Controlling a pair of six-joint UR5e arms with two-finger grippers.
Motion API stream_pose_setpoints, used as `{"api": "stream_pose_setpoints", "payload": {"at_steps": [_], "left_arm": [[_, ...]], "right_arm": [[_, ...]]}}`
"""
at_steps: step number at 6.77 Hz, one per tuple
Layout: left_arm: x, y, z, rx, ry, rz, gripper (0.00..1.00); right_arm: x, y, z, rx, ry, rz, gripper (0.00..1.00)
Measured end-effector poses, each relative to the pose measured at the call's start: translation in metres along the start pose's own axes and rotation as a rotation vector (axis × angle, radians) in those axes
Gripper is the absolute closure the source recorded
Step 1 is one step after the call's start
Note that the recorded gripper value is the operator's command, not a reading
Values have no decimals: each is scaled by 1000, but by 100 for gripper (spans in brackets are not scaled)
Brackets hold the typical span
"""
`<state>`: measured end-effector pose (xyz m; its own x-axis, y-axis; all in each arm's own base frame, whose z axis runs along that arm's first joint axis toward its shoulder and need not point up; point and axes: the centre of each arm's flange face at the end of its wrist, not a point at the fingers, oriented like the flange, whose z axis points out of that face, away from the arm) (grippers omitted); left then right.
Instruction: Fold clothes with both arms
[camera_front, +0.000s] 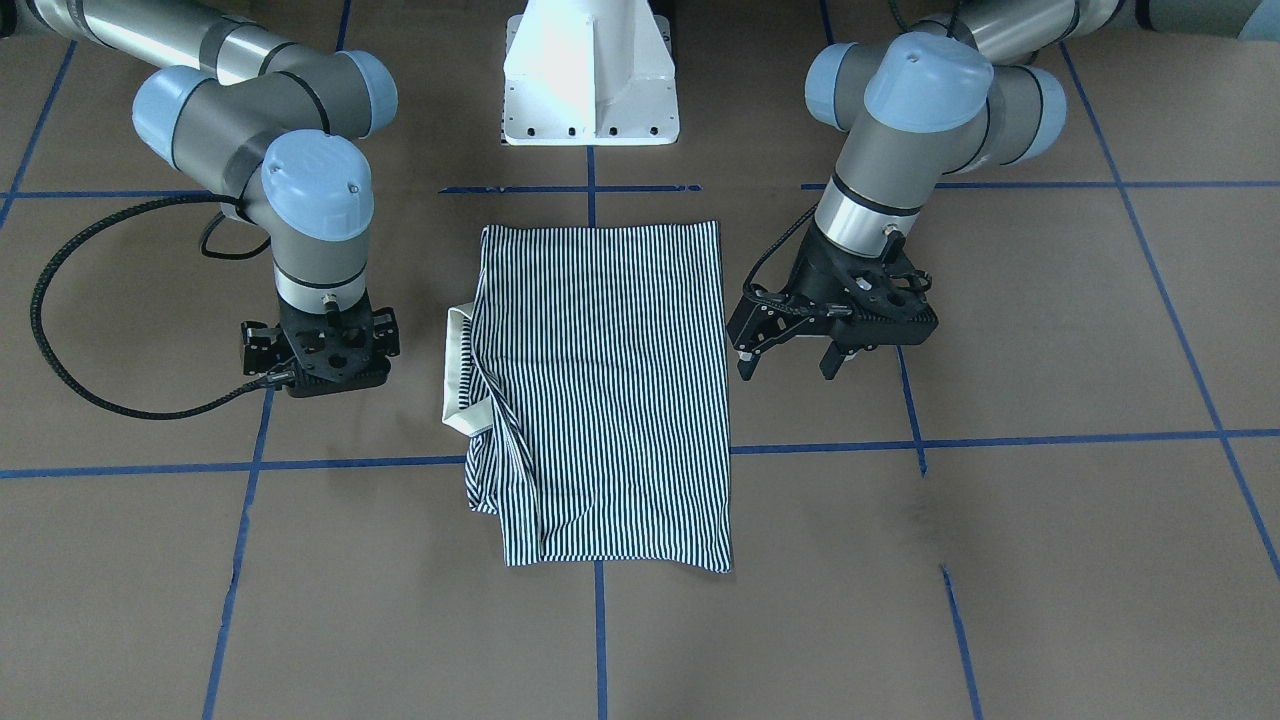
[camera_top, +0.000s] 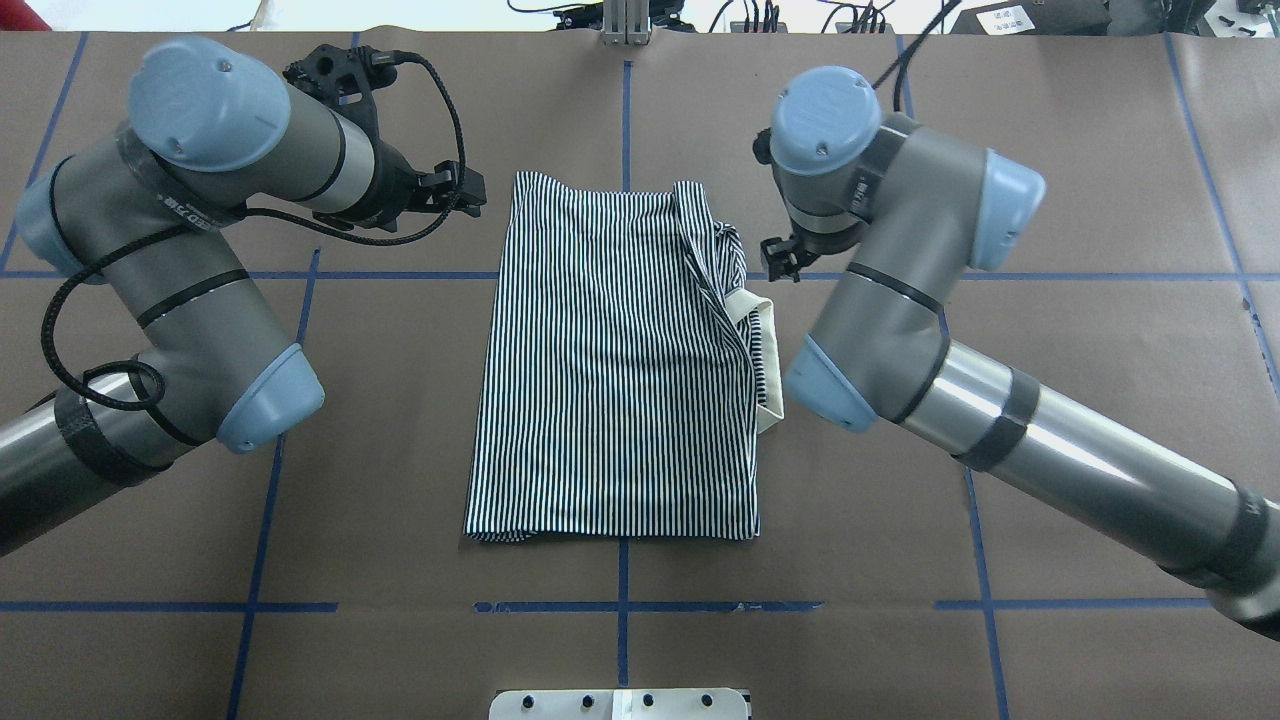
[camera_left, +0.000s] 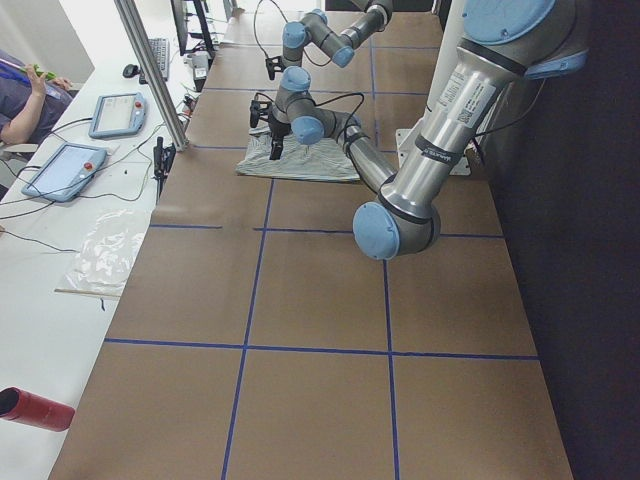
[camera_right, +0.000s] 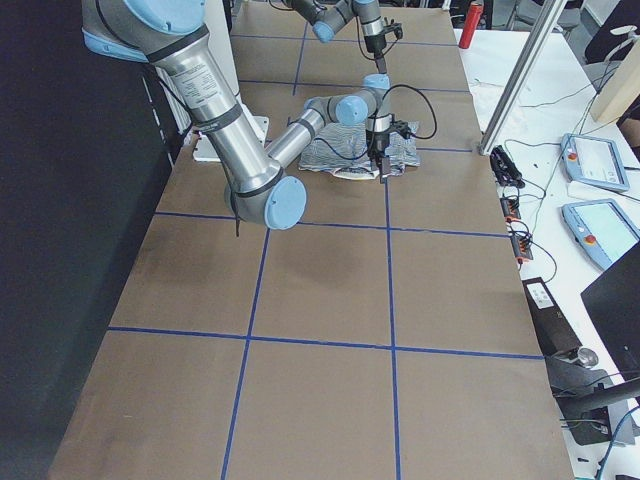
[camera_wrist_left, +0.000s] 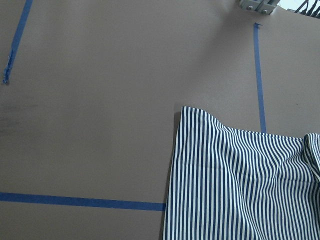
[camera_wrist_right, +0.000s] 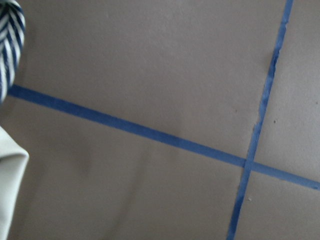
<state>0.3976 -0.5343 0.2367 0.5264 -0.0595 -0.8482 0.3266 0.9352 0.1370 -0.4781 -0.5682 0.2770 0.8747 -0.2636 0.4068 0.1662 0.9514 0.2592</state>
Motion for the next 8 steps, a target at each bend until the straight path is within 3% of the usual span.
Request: {"api": "stream_pose_setpoints", "payload": {"at_steps": [3, 5, 8], "left_arm": [[-7, -12, -7, -4, 1, -1, 0], [-15, -18, -10, -11, -1, 17, 0], [-25, -21, -10, -24, -5, 13, 0]], "right_arm": [[-62, -86, -2, 69, -50, 42, 0], [-106, -82, 0, 49, -63, 38, 0], [-125, -65, 29, 0, -40, 6, 0]]}}
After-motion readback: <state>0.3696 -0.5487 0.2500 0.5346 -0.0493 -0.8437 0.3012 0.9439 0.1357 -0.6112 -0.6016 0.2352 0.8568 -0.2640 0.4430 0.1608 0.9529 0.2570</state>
